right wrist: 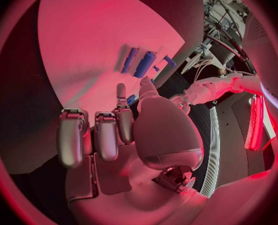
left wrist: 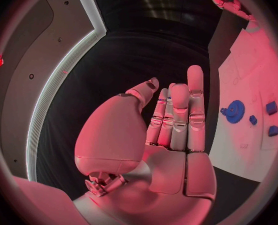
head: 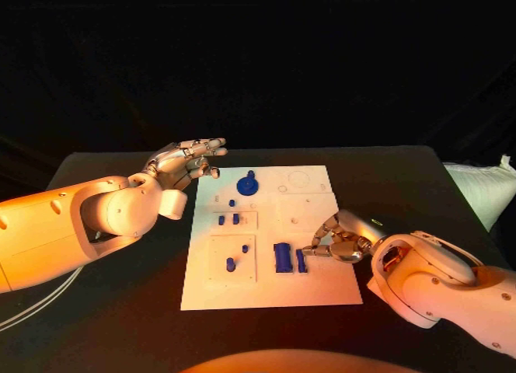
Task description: Assemble the parts on the task board
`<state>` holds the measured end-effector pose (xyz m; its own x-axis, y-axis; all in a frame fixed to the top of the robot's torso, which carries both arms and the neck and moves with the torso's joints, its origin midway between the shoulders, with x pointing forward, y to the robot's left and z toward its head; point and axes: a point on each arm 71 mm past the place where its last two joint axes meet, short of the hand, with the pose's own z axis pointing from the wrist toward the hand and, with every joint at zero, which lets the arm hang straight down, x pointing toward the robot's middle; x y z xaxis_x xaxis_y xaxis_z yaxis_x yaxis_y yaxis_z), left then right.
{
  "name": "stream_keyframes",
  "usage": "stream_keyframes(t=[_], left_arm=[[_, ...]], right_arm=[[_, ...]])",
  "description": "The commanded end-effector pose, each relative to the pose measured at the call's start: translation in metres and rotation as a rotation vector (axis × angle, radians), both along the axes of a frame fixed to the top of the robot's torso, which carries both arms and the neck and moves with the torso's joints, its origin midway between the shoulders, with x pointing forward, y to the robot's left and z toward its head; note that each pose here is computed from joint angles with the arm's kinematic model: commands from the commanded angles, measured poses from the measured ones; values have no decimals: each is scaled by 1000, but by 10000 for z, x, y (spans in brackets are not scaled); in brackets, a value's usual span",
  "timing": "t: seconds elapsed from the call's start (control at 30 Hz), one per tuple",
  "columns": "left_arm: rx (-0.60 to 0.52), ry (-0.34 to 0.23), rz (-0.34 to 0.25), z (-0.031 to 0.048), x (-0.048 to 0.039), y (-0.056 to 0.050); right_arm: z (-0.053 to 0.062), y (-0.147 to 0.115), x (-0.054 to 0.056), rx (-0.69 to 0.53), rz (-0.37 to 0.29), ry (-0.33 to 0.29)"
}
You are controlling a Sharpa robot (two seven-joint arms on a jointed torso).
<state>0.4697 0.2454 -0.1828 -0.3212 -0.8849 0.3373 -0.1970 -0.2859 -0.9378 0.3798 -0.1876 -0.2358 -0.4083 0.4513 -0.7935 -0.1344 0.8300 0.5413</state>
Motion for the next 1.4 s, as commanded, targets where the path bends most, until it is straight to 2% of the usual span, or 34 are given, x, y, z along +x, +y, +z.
stream_keyframes(t=[0.03, 0.17, 0.33, 0.37, 0.43, 0.67, 0.9, 1.07, 1.1, 1.27, 1.4], left_arm=[[-7, -13, -9, -10, 19, -19], [0, -17, 10, -57, 72, -9], [12, -28, 51, -146, 179, 18], [19, -33, 70, -182, 228, 26], [28, -40, 96, -224, 292, 35], [61, -47, 180, -388, 431, 5], [93, -53, 247, -501, 516, -51], [105, -57, 271, -554, 546, -67], [94, -23, 220, -568, 529, -97], [110, -27, 227, -568, 494, -128], [146, -38, 243, -563, 412, -198]], right_arm=[[91, -22, 118, 348, -11, 55], [142, -141, 340, 528, -65, 83], [136, -333, 688, 739, -176, 112], [117, -383, 795, 797, -208, 118], [84, -425, 925, 859, -239, 118], [-15, -472, 1272, 988, -290, 89], [-76, -456, 1415, 1015, -277, 79], [-85, -434, 1450, 1001, -248, 71], [-110, -473, 1449, 955, -314, 71], [-95, -439, 1413, 963, -322, 58], [-59, -363, 1325, 978, -341, 30]])
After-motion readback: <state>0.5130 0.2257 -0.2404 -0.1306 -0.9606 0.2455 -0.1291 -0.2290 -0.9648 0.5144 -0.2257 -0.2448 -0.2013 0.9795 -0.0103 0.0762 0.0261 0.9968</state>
